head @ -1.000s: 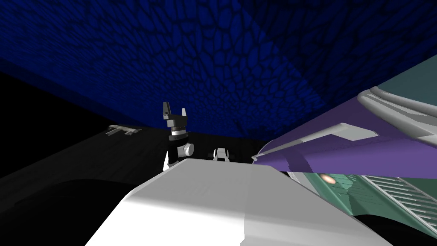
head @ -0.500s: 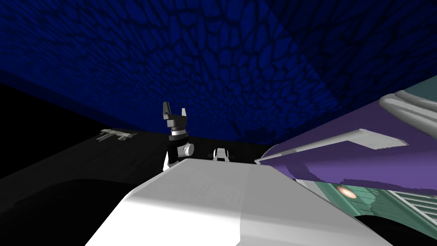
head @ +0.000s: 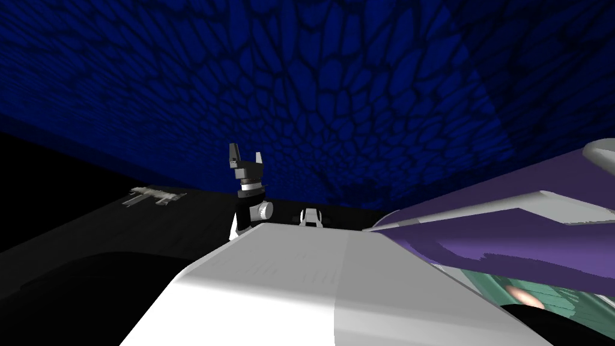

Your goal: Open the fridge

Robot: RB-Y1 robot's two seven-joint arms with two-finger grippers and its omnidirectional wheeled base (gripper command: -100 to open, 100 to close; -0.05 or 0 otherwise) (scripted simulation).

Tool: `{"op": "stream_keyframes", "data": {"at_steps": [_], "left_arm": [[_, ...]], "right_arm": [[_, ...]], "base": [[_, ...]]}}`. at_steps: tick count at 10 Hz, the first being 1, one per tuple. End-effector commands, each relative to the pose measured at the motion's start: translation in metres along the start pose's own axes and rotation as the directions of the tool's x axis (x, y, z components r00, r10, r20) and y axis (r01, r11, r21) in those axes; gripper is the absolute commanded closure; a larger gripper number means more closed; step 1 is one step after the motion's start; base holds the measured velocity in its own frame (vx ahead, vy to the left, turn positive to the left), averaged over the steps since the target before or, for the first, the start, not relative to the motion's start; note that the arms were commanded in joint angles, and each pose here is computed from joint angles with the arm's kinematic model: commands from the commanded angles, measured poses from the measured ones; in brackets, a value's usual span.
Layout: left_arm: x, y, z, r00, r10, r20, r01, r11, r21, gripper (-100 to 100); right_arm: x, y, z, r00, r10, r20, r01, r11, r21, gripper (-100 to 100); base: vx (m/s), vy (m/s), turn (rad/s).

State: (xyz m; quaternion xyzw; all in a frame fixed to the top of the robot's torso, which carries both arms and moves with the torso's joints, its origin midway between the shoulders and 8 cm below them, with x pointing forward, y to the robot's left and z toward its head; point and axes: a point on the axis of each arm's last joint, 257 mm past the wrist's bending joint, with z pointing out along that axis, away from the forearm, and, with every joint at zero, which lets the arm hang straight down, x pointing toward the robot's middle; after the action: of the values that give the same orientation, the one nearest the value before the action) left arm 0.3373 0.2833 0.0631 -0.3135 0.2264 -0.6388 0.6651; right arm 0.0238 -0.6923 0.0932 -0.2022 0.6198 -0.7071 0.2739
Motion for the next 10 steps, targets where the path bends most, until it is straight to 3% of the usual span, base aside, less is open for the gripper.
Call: {"op": "stream_keyframes", "data": {"at_steps": [1,2,5,6,10], "left_arm": [[0.0,0.0,0.0,1.0,0.0,0.0,0.0,1.0,0.0,0],[0.0,0.0,0.0,1.0,0.0,0.0,0.0,1.0,0.0,0],[0.0,0.0,0.0,1.0,0.0,0.0,0.0,1.0,0.0,0],[0.0,0.0,0.0,1.0,0.0,0.0,0.0,1.0,0.0,0],[0.0,0.0,0.0,1.0,0.0,0.0,0.0,1.0,0.0,0]], "right_arm": [[0.017,-0.011,-0.004,0.999,-0.018,-0.044,0.019,0.999,0.027,100],[0.017,-0.011,-0.004,0.999,-0.018,-0.044,0.019,0.999,0.027,100],[0.045,-0.017,-0.013,0.993,-0.033,-0.112,0.037,0.999,0.034,100],[0.041,-0.02,-0.017,0.995,-0.019,-0.1,0.02,1.0,0.007,-100],[0.04,-0.042,-0.018,0.996,-0.013,-0.093,0.013,1.0,-0.001,-100]], "base": [[0.256,0.109,0.0],[0.222,0.084,-0.03],[0.27,0.109,0.002],[0.145,0.05,-0.087],[-0.006,-0.028,-0.046]]}}
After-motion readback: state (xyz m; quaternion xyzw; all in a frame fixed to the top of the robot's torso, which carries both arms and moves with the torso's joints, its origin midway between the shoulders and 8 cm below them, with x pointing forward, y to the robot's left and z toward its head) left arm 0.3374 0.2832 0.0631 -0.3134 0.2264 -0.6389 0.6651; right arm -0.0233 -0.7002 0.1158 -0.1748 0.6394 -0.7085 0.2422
